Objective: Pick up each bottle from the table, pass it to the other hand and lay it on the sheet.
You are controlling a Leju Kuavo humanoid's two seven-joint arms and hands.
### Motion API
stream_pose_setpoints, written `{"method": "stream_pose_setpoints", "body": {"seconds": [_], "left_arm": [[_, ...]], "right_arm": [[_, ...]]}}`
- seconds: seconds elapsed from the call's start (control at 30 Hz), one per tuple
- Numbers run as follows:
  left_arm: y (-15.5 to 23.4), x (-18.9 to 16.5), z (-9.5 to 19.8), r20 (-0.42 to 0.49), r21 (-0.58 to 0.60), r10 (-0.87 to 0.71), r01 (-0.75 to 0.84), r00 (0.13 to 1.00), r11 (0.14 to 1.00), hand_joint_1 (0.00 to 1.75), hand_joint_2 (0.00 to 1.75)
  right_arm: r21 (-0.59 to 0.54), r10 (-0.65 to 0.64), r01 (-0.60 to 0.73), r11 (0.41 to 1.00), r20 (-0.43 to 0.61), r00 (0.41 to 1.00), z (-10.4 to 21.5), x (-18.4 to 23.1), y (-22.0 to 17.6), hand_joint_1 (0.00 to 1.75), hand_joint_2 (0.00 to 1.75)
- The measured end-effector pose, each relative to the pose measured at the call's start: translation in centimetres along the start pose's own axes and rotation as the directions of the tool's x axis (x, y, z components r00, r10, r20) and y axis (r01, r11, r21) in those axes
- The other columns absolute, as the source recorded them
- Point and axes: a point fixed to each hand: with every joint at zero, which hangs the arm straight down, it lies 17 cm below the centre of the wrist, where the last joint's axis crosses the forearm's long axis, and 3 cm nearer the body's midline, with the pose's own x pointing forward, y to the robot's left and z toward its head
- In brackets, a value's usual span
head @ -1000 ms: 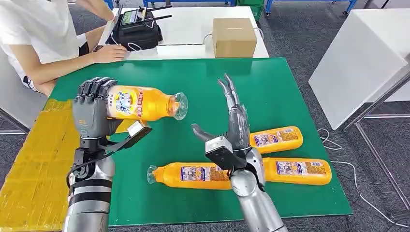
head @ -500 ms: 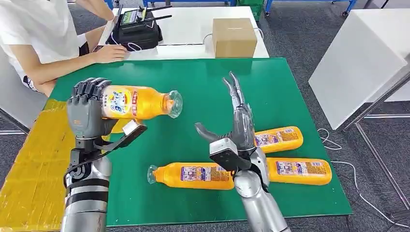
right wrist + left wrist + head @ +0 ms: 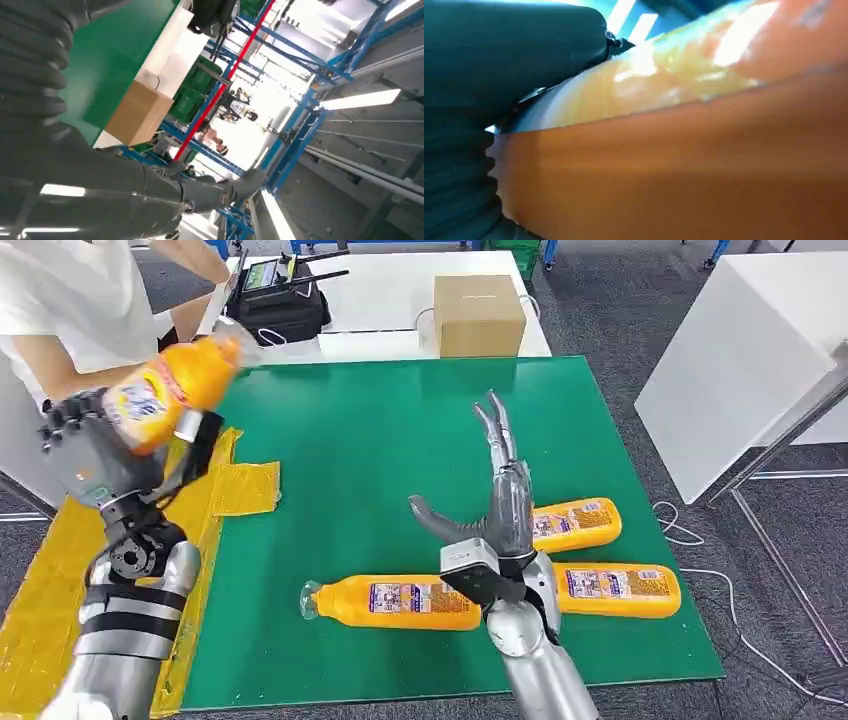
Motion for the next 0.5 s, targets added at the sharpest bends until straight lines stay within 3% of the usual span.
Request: {"method": "stream_pose_setpoints", "body": {"seconds": [0.13,0.3,0.33,0.4,0.5], "left_arm": [[-3.9,4.2,5.1,0.372,-0.058,-0.103,0.134,0.922,0.989,1.75,1.75],[-9.6,-0.6,5.8,0.559,-0.097,-0.251,0.363,0.790,0.927,1.75,1.75],[-10.4,-2.2,4.8,0.561,-0.104,-0.289,0.413,0.776,0.905,1.75,1.75],[-13.9,-11.0,2.8,0.462,-0.266,-0.443,0.596,0.769,0.758,1.75,1.75],[-14.7,-22.7,1.8,0.373,-0.429,-0.592,0.698,0.715,0.573,1.75,1.75]], "right_arm": [[0.003,-0.011,0.011,1.000,0.041,0.999,0.1,1.2,-0.1,0.00,1.75],[-0.012,-0.032,0.033,0.999,0.070,0.997,0.8,2.1,-1.3,0.00,1.75],[-0.011,-0.031,0.032,0.999,0.072,0.997,1.0,2.1,-1.4,0.00,1.75],[0.011,-0.033,0.032,0.999,0.081,0.996,1.2,2.3,-1.3,0.00,1.75],[0.031,-0.028,0.026,0.999,0.084,0.996,1.5,2.1,-1.0,0.00,1.75]]}}
